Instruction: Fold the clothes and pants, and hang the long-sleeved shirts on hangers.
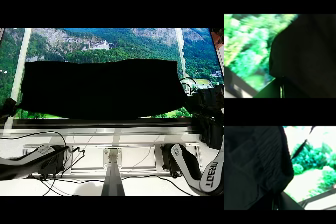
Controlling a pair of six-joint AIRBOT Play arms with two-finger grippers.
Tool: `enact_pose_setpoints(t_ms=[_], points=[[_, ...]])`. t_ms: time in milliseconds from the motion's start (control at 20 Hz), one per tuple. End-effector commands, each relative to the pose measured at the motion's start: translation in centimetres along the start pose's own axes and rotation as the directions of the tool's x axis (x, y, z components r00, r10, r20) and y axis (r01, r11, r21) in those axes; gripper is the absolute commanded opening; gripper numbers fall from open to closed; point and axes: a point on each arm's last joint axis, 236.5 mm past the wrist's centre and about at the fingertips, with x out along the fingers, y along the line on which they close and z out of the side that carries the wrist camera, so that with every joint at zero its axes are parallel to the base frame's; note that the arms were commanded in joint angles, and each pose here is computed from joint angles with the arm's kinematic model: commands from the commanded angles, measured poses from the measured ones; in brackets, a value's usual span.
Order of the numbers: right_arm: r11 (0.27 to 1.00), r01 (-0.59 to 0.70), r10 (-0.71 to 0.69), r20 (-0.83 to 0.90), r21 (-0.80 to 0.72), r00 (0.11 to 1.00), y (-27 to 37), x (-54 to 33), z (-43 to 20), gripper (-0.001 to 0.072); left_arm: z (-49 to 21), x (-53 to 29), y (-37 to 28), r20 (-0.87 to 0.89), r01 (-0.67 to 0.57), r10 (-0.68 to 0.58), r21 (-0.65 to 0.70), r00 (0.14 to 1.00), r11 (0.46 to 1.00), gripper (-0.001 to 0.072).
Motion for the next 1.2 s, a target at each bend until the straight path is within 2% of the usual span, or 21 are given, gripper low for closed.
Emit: enact_pose_setpoints(t_ms=[0,250,650,800,950,1150], points=[[0.997,0.031,-0.029,0.036,-0.068,0.999,1.1,-3.1,0.4,0.0027,1.2,-3.6,-2.3,0.077,0.026,-0.031,0.064,0.997,0.998,0.0007],[0.979,0.139,-0.12,0.127,-0.151,0.985,1.2,-7.5,1.4,0.0027,2.7,-8.7,-3.9,0.225,-0.029,-0.008,0.163,0.974,0.986,0.0007],[0.939,0.248,-0.192,0.236,-0.239,0.953,2.7,-13.8,2.3,0.0027,2.3,-10.7,-3.7,0.255,-0.096,0.04,0.214,0.966,0.972,0.0007],[0.94,0.249,-0.191,0.243,-0.233,0.951,3.0,-14.5,2.4,0.0027,3.1,-10.9,-3.5,0.29,-0.114,0.05,0.209,0.956,0.971,0.0007],[0.952,0.233,-0.171,0.286,-0.199,0.943,3.3,-14.4,3.8,0.0027,6.0,-11.7,-3.4,0.408,-0.151,0.062,0.187,0.911,0.971,0.0005],[0.98,0.157,-0.113,0.308,-0.122,0.945,3.8,-12.7,6.5,0.0026,8.1,-9.5,-6.1,0.442,-0.115,0.019,0.192,0.897,0.975,0.0003]])
